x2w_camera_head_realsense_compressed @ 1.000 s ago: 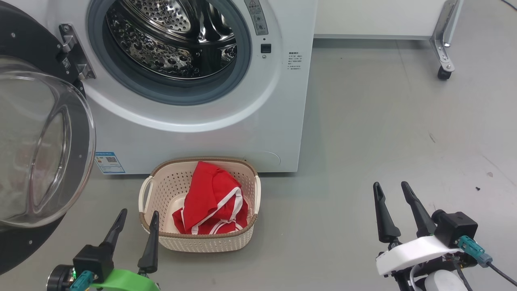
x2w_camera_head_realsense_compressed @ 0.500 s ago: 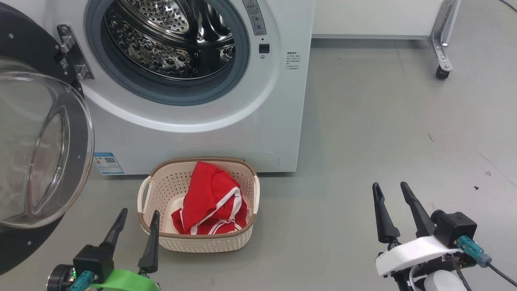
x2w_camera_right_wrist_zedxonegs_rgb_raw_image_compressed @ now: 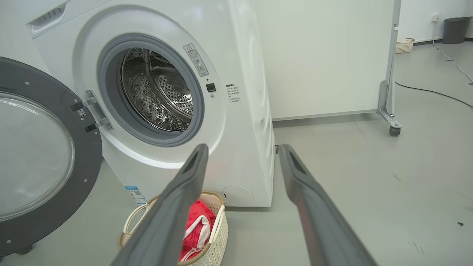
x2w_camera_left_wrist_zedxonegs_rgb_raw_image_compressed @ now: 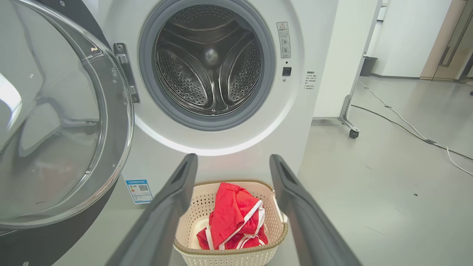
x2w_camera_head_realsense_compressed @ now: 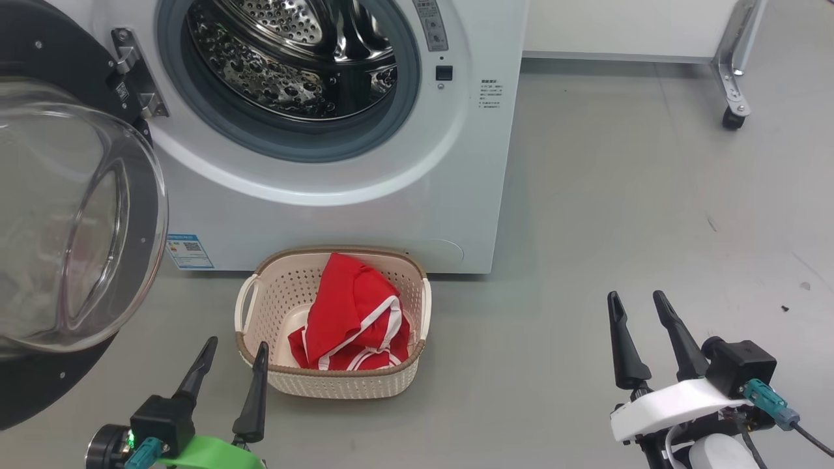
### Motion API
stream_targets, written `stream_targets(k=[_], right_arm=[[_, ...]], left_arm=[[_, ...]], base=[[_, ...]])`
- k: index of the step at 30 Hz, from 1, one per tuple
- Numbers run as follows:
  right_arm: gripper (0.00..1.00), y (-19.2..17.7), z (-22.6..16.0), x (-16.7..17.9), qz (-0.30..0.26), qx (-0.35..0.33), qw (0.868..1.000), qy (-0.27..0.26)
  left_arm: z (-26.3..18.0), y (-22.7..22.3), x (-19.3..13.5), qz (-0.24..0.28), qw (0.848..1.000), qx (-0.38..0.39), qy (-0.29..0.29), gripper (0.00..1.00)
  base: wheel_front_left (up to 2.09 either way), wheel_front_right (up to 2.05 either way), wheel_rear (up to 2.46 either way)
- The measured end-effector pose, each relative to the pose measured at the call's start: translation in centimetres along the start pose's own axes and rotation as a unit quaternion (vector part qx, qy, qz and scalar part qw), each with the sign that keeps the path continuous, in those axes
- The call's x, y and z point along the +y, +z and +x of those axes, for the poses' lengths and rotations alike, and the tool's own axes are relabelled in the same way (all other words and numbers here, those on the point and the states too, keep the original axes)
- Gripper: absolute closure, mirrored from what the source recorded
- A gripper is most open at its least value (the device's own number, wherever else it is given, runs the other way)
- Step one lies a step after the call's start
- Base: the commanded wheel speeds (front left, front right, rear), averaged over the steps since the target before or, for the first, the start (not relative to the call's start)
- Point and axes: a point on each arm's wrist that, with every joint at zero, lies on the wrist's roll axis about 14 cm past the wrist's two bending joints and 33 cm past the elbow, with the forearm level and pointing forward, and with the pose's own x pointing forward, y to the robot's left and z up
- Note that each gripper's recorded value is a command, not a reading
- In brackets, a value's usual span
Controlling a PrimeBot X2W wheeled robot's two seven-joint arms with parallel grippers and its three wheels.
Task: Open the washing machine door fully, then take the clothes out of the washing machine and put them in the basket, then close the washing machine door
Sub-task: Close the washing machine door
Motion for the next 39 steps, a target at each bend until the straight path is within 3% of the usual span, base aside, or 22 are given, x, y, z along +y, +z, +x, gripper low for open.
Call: stream_targets(k=[10,24,32,39], right_arm=[[0.00,-1.5,1.6,2.4,0.003,0.023,0.999,0.043],[0.00,-4.6,3.8,8.8,0.021,0.066,0.987,0.143],[0.00,-5.9,4.4,12.6,0.034,0.086,0.976,0.196],[0.00,-7.4,3.4,17.8,0.037,0.111,0.955,0.271]], left_arm=[[-1.4,-0.1,2.3,-0.001,0.999,0.002,0.041,0.00],[-5.6,0.4,7.3,0.002,0.990,-0.007,0.141,0.00],[-8.7,1.0,9.7,0.011,0.981,-0.016,0.193,0.00],[-12.1,3.2,13.0,0.028,0.963,-0.048,0.265,0.00]], base=[[0.00,0.00,0.00],[0.00,0.00,0.00],[0.00,0.00,0.00],[0.00,0.00,0.00]])
